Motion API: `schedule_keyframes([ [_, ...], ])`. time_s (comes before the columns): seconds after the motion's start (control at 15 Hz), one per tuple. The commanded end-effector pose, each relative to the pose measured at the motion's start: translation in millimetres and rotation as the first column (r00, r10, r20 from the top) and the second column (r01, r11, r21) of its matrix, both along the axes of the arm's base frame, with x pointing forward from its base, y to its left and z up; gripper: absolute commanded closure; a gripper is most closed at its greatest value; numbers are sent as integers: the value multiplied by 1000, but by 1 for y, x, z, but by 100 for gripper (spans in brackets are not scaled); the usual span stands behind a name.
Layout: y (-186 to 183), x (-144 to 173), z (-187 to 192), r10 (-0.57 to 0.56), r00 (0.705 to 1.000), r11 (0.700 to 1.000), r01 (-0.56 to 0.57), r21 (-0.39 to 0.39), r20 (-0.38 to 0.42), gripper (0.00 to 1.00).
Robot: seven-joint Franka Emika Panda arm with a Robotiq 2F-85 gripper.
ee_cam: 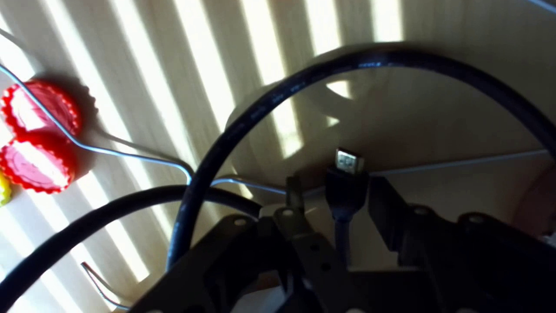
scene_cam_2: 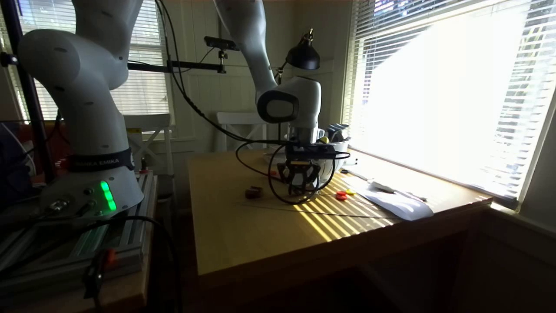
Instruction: Untangle the cable
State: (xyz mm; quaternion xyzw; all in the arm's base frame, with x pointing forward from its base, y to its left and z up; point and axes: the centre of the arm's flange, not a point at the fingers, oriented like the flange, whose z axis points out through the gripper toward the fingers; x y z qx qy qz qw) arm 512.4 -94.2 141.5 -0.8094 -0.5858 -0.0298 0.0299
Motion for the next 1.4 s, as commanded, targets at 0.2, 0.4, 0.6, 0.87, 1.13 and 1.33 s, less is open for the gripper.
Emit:
schedule_keyframes([
  [0.2,-5,6,3,-21,999,999,22,-28,32,100],
  [0.4,-12,-4,25,-84,996,995,82,-52,-40,96],
  [0.6,-33,-18,75,-89,994,986,80,-143,-58,96],
  [0.87,-55,-26,148,-62,998,970,65,-236,20,96],
  [1.13,-54,-33,212,-27,990,976,56,-209,142,96],
  [1.33,-47,-28,225,22,967,993,8,-120,252,96],
])
